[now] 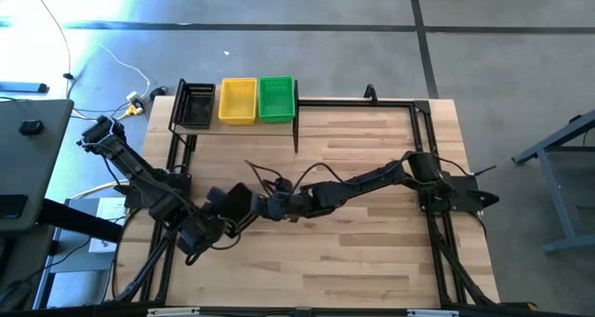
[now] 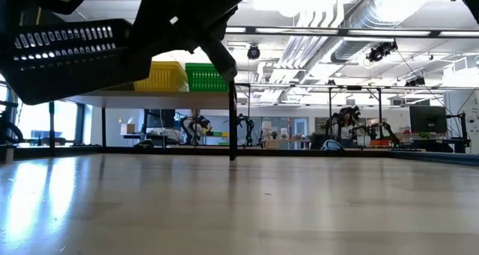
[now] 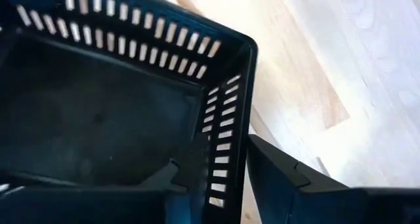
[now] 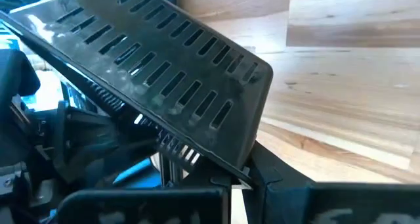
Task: Stack baskets on shelf by color
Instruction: Stack the black bin on top of the black bin
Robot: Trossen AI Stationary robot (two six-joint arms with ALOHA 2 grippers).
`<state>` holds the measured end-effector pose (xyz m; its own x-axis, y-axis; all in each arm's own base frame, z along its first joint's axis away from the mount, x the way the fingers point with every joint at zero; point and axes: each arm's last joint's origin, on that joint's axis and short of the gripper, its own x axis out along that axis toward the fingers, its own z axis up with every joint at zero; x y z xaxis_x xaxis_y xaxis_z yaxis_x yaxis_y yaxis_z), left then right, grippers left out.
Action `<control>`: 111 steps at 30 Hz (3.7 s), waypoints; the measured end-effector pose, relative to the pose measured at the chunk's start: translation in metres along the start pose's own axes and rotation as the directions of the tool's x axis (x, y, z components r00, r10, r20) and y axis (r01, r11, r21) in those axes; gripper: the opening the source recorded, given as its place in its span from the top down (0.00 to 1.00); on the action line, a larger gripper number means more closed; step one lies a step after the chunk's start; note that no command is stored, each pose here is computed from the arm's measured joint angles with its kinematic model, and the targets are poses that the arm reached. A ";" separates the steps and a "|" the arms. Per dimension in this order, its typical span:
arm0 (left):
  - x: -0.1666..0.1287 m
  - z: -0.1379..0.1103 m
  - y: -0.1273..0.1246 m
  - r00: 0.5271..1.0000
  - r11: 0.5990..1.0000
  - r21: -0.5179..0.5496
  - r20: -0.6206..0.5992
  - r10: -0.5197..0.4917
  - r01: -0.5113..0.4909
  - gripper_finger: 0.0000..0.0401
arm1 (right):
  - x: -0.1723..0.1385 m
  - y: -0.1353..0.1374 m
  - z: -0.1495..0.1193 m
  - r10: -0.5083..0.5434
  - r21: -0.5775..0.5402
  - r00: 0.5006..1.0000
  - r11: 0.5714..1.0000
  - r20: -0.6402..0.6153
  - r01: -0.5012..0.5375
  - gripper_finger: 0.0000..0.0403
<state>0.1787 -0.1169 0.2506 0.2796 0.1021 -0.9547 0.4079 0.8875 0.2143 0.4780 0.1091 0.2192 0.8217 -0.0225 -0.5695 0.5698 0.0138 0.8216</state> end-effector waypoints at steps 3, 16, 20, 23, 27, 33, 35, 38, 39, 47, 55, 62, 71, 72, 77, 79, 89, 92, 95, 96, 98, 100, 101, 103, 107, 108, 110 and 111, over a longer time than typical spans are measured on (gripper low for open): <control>-0.001 0.000 -0.004 1.000 0.999 0.040 0.005 -0.002 0.002 0.77 | 0.000 0.002 0.000 0.022 0.004 1.000 1.000 -0.005 -0.022 1.00; 0.006 -0.007 -0.009 0.987 0.986 0.146 -0.126 0.102 -0.083 0.71 | -0.002 0.014 -0.007 0.145 0.030 0.988 0.989 -0.047 -0.144 1.00; 0.009 -0.005 -0.012 0.983 0.983 0.147 -0.132 0.126 -0.107 0.77 | -0.002 0.012 -0.009 0.131 0.007 0.990 0.991 -0.045 -0.131 1.00; 0.009 -0.005 -0.014 0.984 0.981 0.156 -0.119 0.131 -0.112 0.86 | -0.003 0.012 -0.010 0.128 -0.027 0.991 0.991 -0.041 -0.129 1.00; 0.008 -0.005 -0.020 0.985 0.977 0.177 -0.099 0.138 -0.119 0.98 | -0.003 0.012 -0.010 0.130 -0.083 0.991 0.988 -0.029 -0.132 1.00; 0.006 -0.004 -0.026 0.989 0.977 0.178 -0.069 0.134 -0.120 0.99 | -0.003 0.012 -0.009 0.141 -0.188 0.990 0.973 0.027 -0.133 1.00; 0.006 -0.003 -0.027 0.990 0.977 0.177 -0.058 0.130 -0.118 0.99 | -0.003 0.012 -0.008 0.142 -0.216 0.989 0.968 0.041 -0.130 0.97; 0.006 -0.003 -0.028 0.991 0.978 0.172 -0.055 0.126 -0.115 0.99 | -0.003 0.012 -0.008 0.144 -0.261 0.988 0.957 0.049 -0.126 0.89; 0.006 -0.003 -0.028 0.991 0.981 0.165 -0.057 0.118 -0.107 1.00 | -0.003 0.013 -0.007 0.145 -0.276 0.988 0.953 0.050 -0.126 0.85; 0.000 -0.007 -0.026 0.992 0.987 0.110 -0.044 0.119 -0.114 1.00 | -0.001 0.016 0.002 0.152 -0.362 0.988 0.921 -0.008 -0.144 0.60; -0.020 -0.018 -0.016 0.992 0.992 0.032 0.049 0.119 -0.121 1.00 | -0.011 0.027 0.006 0.210 -0.440 0.978 0.877 -0.009 -0.193 0.57; -0.037 -0.034 0.001 0.982 0.987 -0.021 0.095 0.162 -0.160 1.00 | -0.044 0.054 0.019 0.295 -0.582 0.955 0.780 0.018 -0.230 0.58; -0.058 -0.067 0.033 0.964 0.965 -0.122 0.105 0.244 -0.231 1.00 | -0.086 0.083 0.044 0.385 -0.750 0.923 0.611 0.002 -0.253 0.58; -0.061 -0.071 0.036 0.962 0.963 -0.137 0.112 0.249 -0.233 1.00 | -0.091 0.085 0.048 0.393 -0.762 0.919 0.595 -0.001 -0.256 0.58; -0.070 -0.089 0.049 0.952 0.947 -0.208 0.133 0.277 -0.247 1.00 | -0.116 0.099 0.075 0.440 -0.814 0.898 0.525 0.011 -0.247 0.58; -0.073 -0.096 0.054 0.948 0.942 -0.209 0.126 0.293 -0.264 1.00 | -0.124 0.103 0.086 0.452 -0.830 0.892 0.503 0.014 -0.242 0.58; -0.114 -0.119 0.081 0.897 0.875 -0.258 0.062 0.438 -0.410 1.00 | -0.143 0.108 0.138 0.473 -0.858 0.880 0.436 -0.037 -0.270 0.58; -0.127 -0.124 0.087 0.881 0.857 -0.276 0.064 0.468 -0.435 1.00 | -0.143 0.107 0.152 0.467 -0.856 0.882 0.432 -0.059 -0.286 0.58; -0.137 -0.129 0.092 0.866 0.840 -0.276 0.050 0.497 -0.466 1.00 | -0.143 0.103 0.164 0.446 -0.860 0.893 0.430 -0.063 -0.275 0.58; -0.140 -0.130 0.093 0.862 0.835 -0.277 0.043 0.506 -0.476 1.00 | -0.143 0.103 0.168 0.446 -0.860 0.893 0.431 -0.061 -0.274 0.58; -0.144 -0.133 0.096 0.854 0.824 -0.276 0.024 0.520 -0.495 1.00 | -0.144 0.103 0.176 0.450 -0.859 0.891 0.430 -0.063 -0.278 0.58; -0.147 -0.135 0.098 0.846 0.814 -0.270 -0.001 0.534 -0.514 1.00 | -0.144 0.102 0.182 0.449 -0.856 0.890 0.426 -0.081 -0.293 0.58; -0.148 -0.135 0.100 0.844 0.812 -0.265 -0.013 0.536 -0.520 1.00 | -0.145 0.101 0.185 0.449 -0.855 0.889 0.423 -0.088 -0.299 0.58; -0.148 -0.135 0.103 0.843 0.810 -0.253 -0.041 0.536 -0.528 1.00 | -0.146 0.101 0.191 0.451 -0.853 0.887 0.419 -0.102 -0.311 0.58; -0.145 -0.133 0.109 0.856 0.822 -0.244 -0.084 0.511 -0.515 1.00 | -0.148 0.099 0.203 0.453 -0.849 0.884 0.416 -0.116 -0.325 0.58; -0.144 -0.132 0.110 0.860 0.824 -0.250 -0.090 0.502 -0.508 1.00 | -0.149 0.099 0.206 0.455 -0.849 0.882 0.412 -0.124 -0.332 0.58; -0.142 -0.131 0.114 0.868 0.829 -0.261 -0.100 0.487 -0.495 1.00 | -0.150 0.098 0.213 0.456 -0.852 0.881 0.404 -0.128 -0.333 0.58; -0.141 -0.130 0.115 0.872 0.831 -0.268 -0.101 0.478 -0.487 1.00 | -0.151 0.097 0.216 0.457 -0.855 0.880 0.399 -0.128 -0.331 0.58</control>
<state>0.0738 0.0293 0.3834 0.3511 0.5591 -0.7511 -0.0300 0.8085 0.5878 0.4071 -0.1019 0.3900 0.9851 0.1140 -0.1287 -0.0356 0.8676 0.4960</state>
